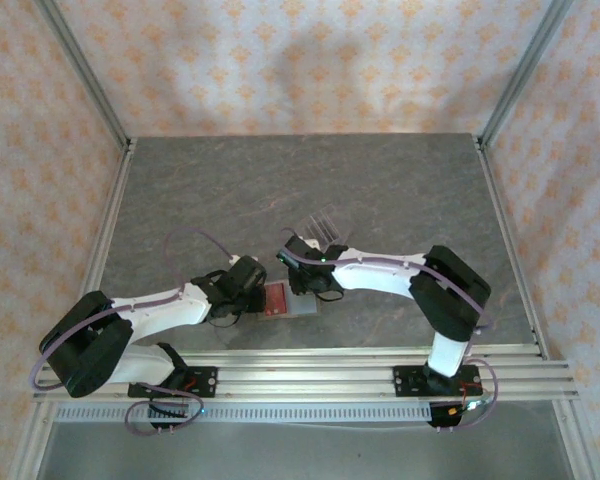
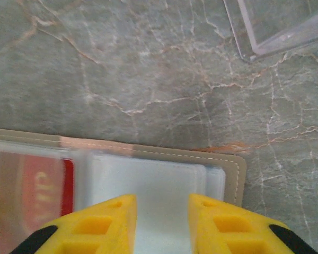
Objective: Put the credit cards into the card holder
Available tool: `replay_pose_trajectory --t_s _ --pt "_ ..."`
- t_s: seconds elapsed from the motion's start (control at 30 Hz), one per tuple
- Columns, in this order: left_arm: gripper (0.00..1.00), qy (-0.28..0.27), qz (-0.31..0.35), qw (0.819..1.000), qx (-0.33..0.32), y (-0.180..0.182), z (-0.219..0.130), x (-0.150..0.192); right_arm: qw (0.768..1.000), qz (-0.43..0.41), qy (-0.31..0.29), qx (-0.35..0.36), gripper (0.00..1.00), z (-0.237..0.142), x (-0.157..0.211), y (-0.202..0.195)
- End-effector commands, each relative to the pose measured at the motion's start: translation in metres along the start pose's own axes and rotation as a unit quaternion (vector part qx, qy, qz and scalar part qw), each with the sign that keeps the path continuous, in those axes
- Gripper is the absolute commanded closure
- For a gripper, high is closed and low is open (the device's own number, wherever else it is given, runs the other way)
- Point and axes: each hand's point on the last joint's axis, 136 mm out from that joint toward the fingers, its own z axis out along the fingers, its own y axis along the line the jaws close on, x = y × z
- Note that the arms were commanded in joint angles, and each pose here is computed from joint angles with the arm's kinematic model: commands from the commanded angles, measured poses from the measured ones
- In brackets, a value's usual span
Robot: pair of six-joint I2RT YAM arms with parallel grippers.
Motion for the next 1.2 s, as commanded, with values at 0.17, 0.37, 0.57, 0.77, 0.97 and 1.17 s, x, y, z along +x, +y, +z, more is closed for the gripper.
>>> replay_pose_trajectory --t_s 0.17,0.37,0.57,0.77,0.97,1.17 --pt "0.82 0.03 -0.004 0.999 -0.028 0.017 0.005 0.019 0.998 -0.032 0.011 0.053 0.7 0.02 0.01 -0.01" --pt "0.82 0.031 -0.003 0.999 -0.028 0.017 0.005 0.019 0.995 -0.039 0.011 0.086 0.72 0.025 0.022 -0.016" --pt "0.82 0.031 -0.003 0.999 -0.028 0.017 0.004 0.019 0.994 -0.04 -0.002 0.104 0.78 0.02 0.019 -0.017" --pt "0.82 0.031 -0.003 0.999 -0.029 0.018 0.004 0.019 0.993 -0.041 -0.008 0.114 0.82 0.013 0.014 -0.018" --pt "0.82 0.034 0.001 0.999 -0.024 0.015 0.006 0.02 0.991 -0.038 -0.031 0.124 0.85 -0.005 0.003 -0.022" --pt "0.82 0.032 0.008 0.999 -0.01 0.001 0.008 0.021 0.99 -0.043 -0.043 0.128 0.92 -0.015 -0.005 -0.021"
